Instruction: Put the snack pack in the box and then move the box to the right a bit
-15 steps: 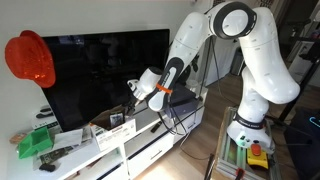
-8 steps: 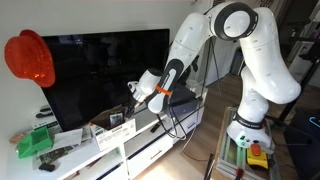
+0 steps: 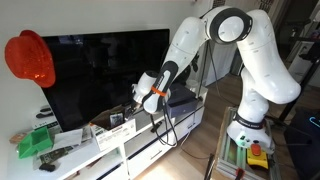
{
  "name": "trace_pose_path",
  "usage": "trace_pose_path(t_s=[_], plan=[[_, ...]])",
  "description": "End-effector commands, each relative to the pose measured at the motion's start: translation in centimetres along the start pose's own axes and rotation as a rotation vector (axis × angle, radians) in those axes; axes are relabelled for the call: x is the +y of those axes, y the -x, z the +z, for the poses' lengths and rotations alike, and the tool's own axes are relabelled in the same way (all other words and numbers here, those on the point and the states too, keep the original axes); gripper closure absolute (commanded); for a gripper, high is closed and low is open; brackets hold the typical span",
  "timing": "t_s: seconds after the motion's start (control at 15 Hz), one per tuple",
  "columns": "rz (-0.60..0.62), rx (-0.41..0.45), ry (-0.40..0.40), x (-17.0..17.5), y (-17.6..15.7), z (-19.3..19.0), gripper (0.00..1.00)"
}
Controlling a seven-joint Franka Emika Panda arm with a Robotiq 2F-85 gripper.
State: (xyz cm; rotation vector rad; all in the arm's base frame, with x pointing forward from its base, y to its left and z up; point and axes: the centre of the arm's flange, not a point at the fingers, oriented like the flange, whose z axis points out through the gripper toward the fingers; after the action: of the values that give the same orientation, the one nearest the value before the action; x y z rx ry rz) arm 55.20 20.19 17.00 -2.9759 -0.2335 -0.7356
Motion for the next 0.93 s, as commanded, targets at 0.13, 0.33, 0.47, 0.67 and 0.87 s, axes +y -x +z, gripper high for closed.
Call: trace_pose_path(t_s=[0.13,0.33,0.47,0.67,0.87], plan=[[0.179,-0.007,-0.071,-0.9,-2.1,1.5,0.00],[0.212,-0.013,-0.040,-0.1,-2.4,2.2,0.00],[0.229,-0.025,-0.034,0.5,-2.4,2.7,0.00],[0.234,-0.052,-0.034,0.6,-2.2,4.0,0.00],[0.241,-0.069,-0.049,0.2,-2.5,4.7,0.00]])
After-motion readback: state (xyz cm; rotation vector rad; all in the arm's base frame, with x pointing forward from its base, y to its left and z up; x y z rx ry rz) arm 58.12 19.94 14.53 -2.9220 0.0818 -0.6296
